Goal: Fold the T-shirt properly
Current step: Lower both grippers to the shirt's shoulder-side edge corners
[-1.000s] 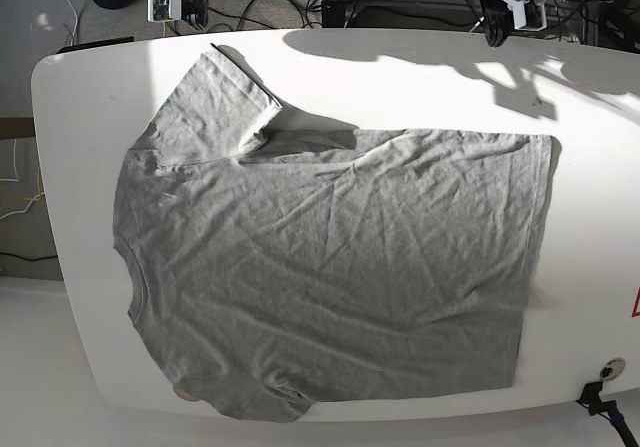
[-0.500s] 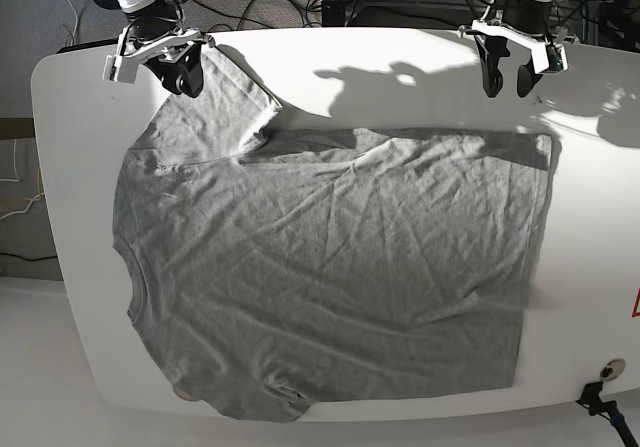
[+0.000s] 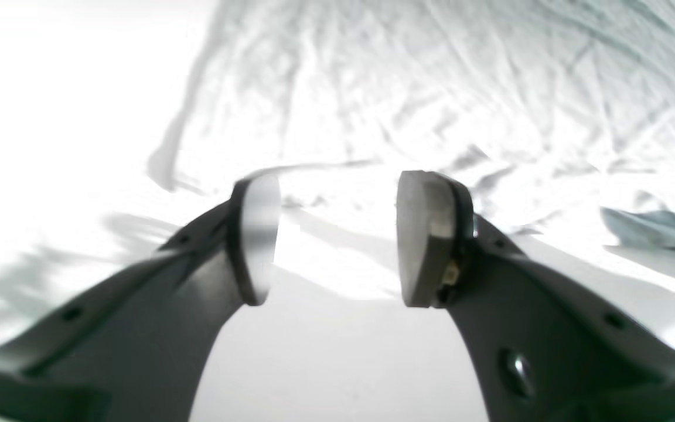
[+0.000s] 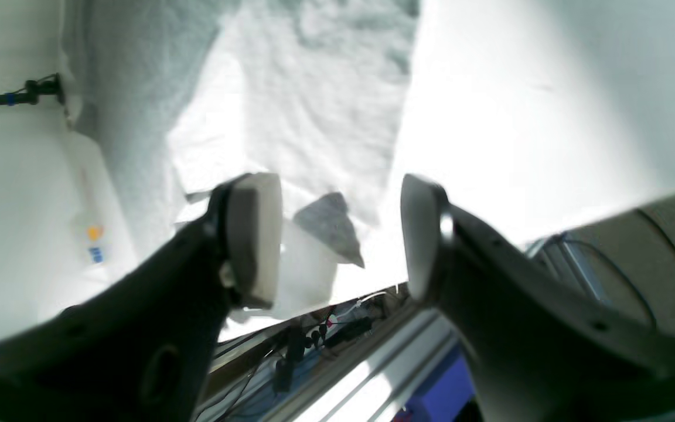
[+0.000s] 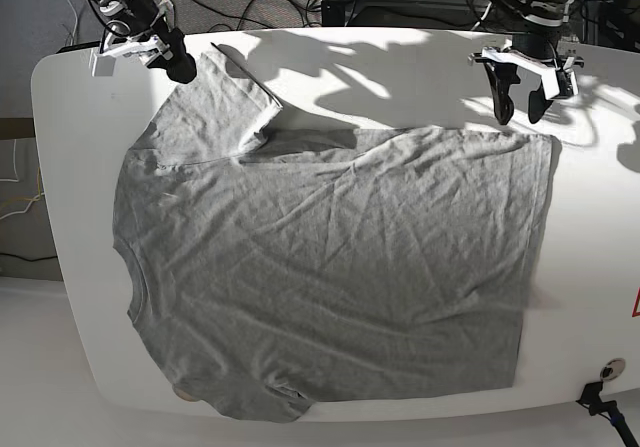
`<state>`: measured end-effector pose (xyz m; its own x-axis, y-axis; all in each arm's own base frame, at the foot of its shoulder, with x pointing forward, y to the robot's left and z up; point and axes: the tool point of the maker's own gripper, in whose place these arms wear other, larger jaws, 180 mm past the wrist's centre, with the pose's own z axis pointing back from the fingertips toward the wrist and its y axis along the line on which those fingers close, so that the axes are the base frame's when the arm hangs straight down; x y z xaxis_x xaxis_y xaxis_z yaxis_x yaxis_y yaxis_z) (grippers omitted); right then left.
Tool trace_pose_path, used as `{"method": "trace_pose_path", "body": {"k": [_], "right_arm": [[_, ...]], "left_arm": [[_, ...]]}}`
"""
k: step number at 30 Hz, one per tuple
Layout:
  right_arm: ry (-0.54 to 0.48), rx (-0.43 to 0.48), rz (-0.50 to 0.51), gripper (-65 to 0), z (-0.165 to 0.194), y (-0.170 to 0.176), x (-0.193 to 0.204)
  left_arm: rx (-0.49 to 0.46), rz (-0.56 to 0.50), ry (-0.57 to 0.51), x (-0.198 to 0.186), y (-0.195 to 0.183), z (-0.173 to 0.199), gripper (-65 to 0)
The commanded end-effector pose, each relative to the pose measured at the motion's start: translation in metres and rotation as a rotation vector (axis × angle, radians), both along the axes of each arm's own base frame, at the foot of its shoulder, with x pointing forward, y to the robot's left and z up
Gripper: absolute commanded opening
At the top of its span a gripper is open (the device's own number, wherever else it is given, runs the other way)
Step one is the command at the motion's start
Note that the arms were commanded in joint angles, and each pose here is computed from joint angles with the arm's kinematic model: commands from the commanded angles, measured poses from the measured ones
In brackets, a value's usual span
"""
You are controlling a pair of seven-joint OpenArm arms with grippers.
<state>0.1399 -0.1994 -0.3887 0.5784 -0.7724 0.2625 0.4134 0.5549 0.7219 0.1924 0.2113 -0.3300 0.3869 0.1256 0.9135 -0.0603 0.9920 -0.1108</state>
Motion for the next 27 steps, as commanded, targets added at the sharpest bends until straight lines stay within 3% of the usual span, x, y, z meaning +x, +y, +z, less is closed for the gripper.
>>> {"method": "trace_pose_path", "body": {"k": [1, 9, 12, 17, 27], "right_arm": [[0.013, 0.005, -0.006, -33.9, -0.004, -0.005, -0.005], [0.076, 0.041, -0.023, -34.1, -0.025, -0.004, -0.014], [0.079, 0.063, -0.012, -34.1, -0.029, 0.006, -0.013], [0.084, 0.101, 0.028, -34.1, -0.031, 0.027, -0.011], [0.055, 0.122, 0.019, -34.6, -0.029, 0.035, 0.003]], "left_arm": [[-0.014, 0.015, -0.057, 0.008, 0.005, 0.014, -34.9], [-0.131, 0.132, -0.007, 0.019, 0.043, 0.015, -34.8], [-0.159, 0.087, -0.017, 0.025, 0.042, 0.02, -34.8], [-0.151, 0.114, 0.009, 0.028, 0.061, 0.014, -34.8], [-0.147, 0.117, 0.016, 0.028, 0.062, 0.012, -34.8]]}}
